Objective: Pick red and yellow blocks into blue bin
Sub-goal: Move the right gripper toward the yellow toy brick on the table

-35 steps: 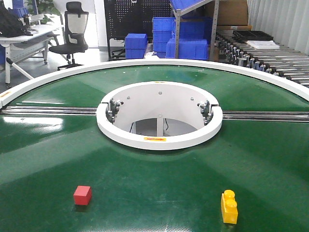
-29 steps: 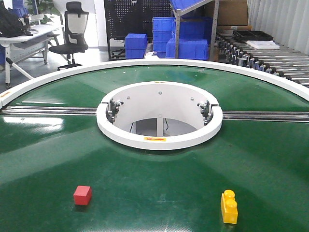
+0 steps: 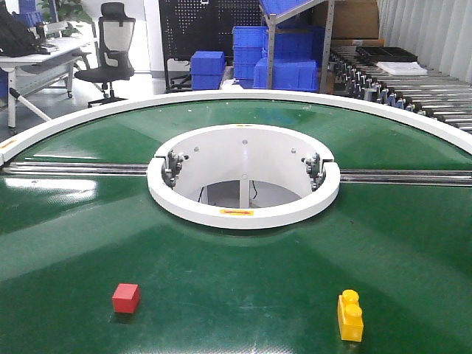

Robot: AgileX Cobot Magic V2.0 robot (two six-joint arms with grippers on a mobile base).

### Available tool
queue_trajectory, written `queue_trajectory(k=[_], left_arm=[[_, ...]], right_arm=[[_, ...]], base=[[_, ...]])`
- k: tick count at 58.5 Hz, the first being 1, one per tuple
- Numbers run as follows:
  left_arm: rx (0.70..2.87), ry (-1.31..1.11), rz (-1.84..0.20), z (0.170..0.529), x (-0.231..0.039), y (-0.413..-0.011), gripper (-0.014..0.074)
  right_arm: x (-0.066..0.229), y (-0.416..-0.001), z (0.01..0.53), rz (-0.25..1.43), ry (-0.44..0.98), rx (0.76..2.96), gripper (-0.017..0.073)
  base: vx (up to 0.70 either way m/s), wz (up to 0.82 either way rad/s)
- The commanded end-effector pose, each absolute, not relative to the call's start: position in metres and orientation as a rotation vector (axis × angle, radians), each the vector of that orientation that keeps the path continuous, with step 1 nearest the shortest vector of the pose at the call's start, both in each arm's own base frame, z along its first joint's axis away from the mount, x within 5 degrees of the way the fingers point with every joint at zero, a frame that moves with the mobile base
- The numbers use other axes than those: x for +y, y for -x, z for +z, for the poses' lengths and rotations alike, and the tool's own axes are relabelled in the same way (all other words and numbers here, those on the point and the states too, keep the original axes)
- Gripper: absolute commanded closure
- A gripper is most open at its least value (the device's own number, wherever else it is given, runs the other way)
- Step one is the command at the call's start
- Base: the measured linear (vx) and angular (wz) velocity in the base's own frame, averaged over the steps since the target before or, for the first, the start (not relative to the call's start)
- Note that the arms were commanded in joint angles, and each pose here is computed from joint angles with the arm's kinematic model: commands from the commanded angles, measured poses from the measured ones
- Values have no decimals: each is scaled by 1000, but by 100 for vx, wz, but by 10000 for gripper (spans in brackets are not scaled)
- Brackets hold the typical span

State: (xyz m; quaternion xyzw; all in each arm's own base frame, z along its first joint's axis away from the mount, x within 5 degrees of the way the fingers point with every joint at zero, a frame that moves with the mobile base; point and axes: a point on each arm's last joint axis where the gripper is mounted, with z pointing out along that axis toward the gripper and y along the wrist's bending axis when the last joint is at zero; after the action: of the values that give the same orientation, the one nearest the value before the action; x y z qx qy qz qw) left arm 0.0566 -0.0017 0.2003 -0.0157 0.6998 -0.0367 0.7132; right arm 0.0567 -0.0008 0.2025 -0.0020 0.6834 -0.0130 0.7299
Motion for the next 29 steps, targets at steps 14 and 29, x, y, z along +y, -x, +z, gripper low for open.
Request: queue_trajectory(k=[14,29], left_arm=[[1267,55,-117,256,-1,-44,556],[1109,50,-134,347,0,-10,556]], right_arm=[[0,-43,261,-47,16,1207,569],[-1,-26,346,-117,52,1254,569]], base=[[0,0],[0,0]])
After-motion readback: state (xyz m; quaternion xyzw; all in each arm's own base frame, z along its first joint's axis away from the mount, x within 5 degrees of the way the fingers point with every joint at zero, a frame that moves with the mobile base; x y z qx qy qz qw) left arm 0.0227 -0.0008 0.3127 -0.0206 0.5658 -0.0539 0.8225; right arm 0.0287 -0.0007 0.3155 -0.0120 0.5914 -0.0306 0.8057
